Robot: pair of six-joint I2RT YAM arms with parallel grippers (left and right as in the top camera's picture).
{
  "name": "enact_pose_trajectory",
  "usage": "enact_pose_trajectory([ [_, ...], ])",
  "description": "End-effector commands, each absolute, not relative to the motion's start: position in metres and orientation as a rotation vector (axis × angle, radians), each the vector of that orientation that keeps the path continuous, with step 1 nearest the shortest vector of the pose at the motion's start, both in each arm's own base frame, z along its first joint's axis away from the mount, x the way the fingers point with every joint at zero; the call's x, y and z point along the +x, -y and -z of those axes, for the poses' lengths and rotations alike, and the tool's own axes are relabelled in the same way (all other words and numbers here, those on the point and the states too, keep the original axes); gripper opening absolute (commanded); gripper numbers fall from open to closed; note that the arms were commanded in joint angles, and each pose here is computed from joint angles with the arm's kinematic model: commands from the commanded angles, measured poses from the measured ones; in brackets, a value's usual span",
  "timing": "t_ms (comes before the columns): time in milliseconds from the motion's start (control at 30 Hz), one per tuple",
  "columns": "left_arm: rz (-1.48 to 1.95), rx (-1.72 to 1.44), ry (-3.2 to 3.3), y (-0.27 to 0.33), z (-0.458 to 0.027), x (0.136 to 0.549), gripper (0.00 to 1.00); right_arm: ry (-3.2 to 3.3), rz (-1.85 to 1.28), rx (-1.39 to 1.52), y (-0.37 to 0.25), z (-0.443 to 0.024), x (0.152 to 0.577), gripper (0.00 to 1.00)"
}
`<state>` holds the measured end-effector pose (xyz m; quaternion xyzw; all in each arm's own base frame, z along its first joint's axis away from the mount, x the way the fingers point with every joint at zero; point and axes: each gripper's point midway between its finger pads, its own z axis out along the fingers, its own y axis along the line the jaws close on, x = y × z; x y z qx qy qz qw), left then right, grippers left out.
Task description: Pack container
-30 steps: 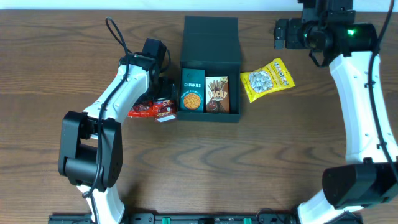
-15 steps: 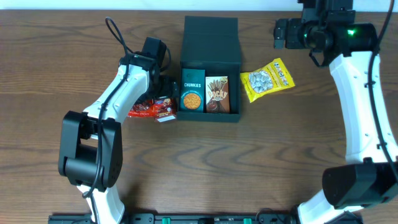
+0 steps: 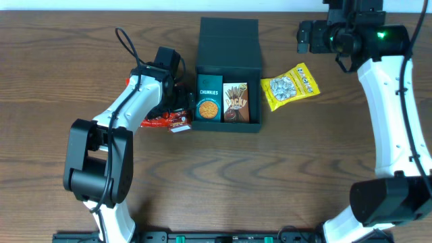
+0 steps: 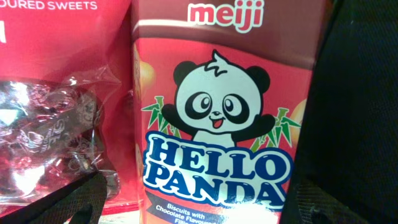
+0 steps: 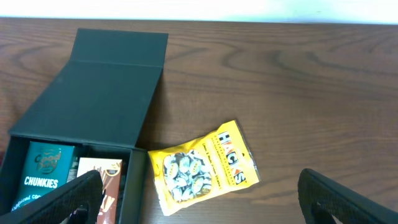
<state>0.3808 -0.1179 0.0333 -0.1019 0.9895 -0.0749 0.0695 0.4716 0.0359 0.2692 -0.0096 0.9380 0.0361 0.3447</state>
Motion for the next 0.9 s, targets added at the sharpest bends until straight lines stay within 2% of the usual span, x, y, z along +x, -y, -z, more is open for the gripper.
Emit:
enact_pose_trajectory([
  [0, 0.273, -0.346, -3.013, 0.1205, -0.0189, 0.372, 1.0, -2.412, -0.093, -0.036, -0.0345, -0.2795, 0.4711, 0.99],
  [133, 0.298, -0.345, -3.015, 0.1227, -0.0137, 0.3692, 1.0, -2.412, -0.093, -0.036, -0.0345, -0.2794, 0.471, 0.99],
  [167, 0.299, -0.343, -3.013, 0.123, -0.0138, 0.3697, 0.95, -2.412, -0.094, -0.036, -0.0346, -0.2795, 0.4711, 0.99],
  [333, 0.323, -0.358, -3.003, 0.1265, -0.0146, 0.3718, 0.88, -2.412, -0.121, -0.046, -0.0384, -0.2796, 0.4707, 0.99],
  [500, 0.324, -0.35, -3.003, 0.1284, -0.0147, 0.3717, 0.83, -2.412, -0.121, -0.046, -0.0384, -0.2796, 0.4707, 0.99],
  [633, 0.317, -0.35, -3.002, 0.1276, -0.0146, 0.3718, 0.81, -2.412, -0.121, -0.046, -0.0384, -0.2796, 0.4707, 0.99],
  [867, 0.264, -0.339, -2.999, 0.1215, -0.0121, 0.3717, 0.84, -2.412, -0.121, -0.045, -0.0384, -0.2796, 0.4707, 0.99],
])
